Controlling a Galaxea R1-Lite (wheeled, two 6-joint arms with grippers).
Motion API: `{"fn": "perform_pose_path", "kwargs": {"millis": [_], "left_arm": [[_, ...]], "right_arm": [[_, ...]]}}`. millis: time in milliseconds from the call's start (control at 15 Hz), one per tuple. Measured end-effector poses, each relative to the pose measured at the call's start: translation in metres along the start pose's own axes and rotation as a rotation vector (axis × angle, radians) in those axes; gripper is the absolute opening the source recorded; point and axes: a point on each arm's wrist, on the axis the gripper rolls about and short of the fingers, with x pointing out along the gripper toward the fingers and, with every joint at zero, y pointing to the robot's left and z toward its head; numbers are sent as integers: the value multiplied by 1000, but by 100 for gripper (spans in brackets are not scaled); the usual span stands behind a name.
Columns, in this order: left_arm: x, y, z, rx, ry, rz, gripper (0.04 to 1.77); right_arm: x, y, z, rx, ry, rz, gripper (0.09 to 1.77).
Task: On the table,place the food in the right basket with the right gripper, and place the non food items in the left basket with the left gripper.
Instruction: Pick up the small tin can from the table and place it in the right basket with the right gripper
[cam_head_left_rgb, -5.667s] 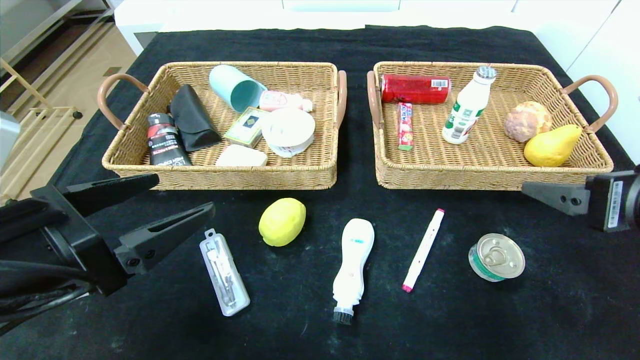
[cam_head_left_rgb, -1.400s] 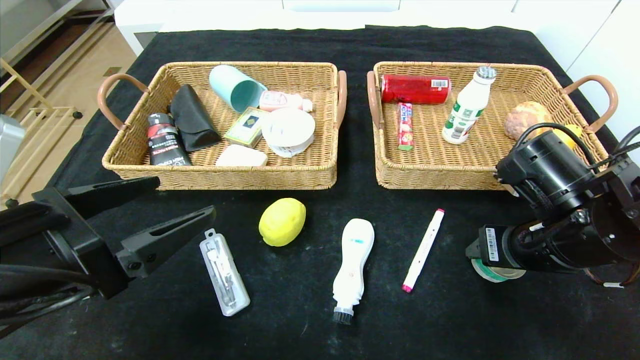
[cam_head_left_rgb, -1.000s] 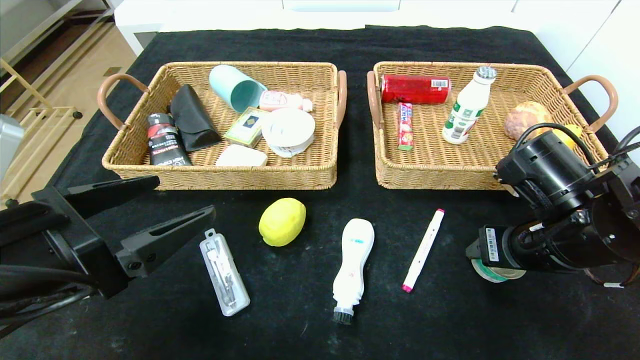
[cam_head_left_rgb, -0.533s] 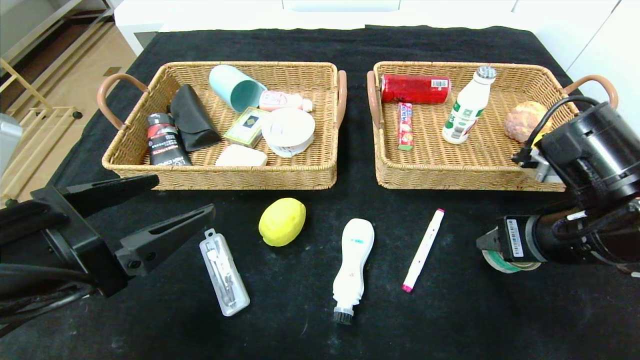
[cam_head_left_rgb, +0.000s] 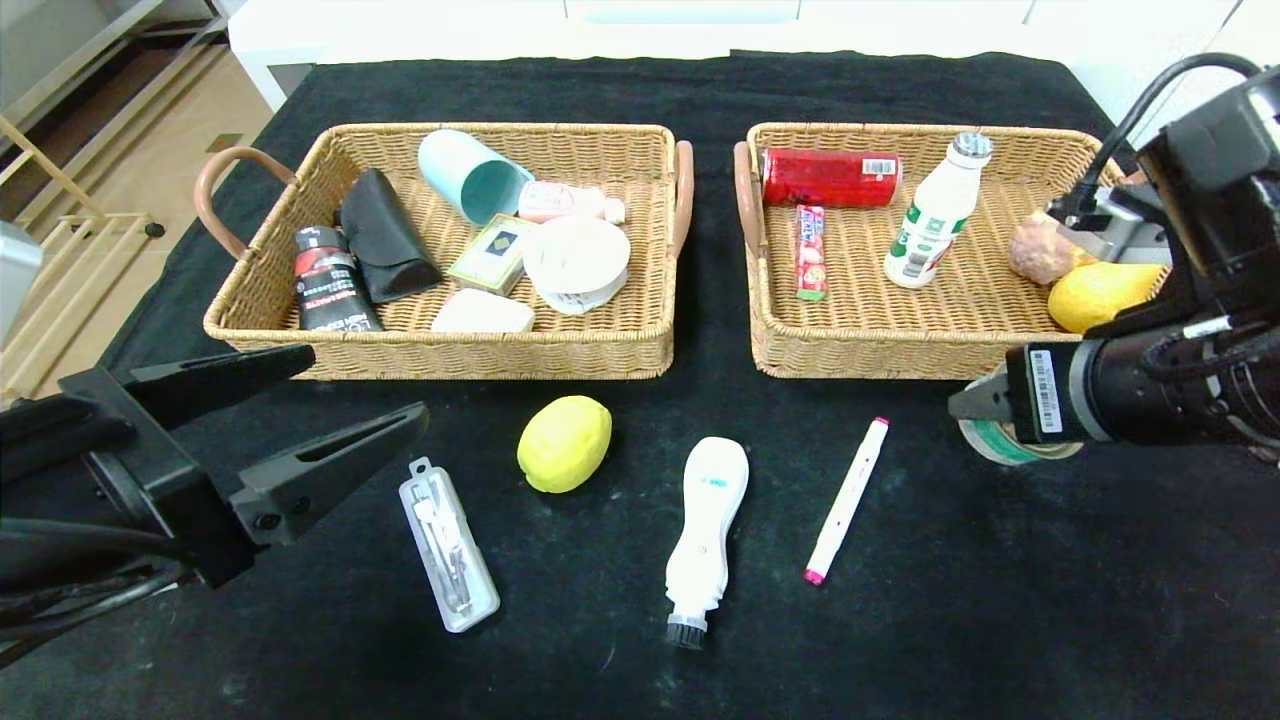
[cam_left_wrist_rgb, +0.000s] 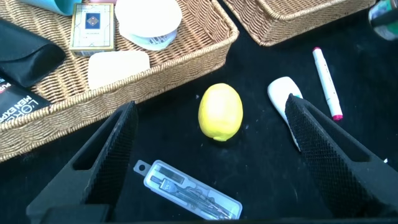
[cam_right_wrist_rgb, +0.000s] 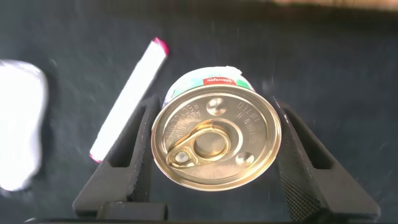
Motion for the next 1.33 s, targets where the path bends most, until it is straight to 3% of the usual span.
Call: {"fn": "perform_pose_path", "kwargs": {"millis": [267,667,933,1200,1333], "left_arm": [[0,0,0,1,-3,0,172],[-1,0,0,3,-2,-2,172],[-1,0,1,4,-7,-1,172],[-3,0,2,5,-13,-1,172],[-3,0,3,6,-17,-1,172]], "right_arm": [[0,16,26,-25,-67,26,118],[9,38,47,-107,-126,65,118],[22,51,64,-102,-223,90,118],[39,60,71,-95,-259,93,118],[44,63,79,-67,-324,109,118]]}}
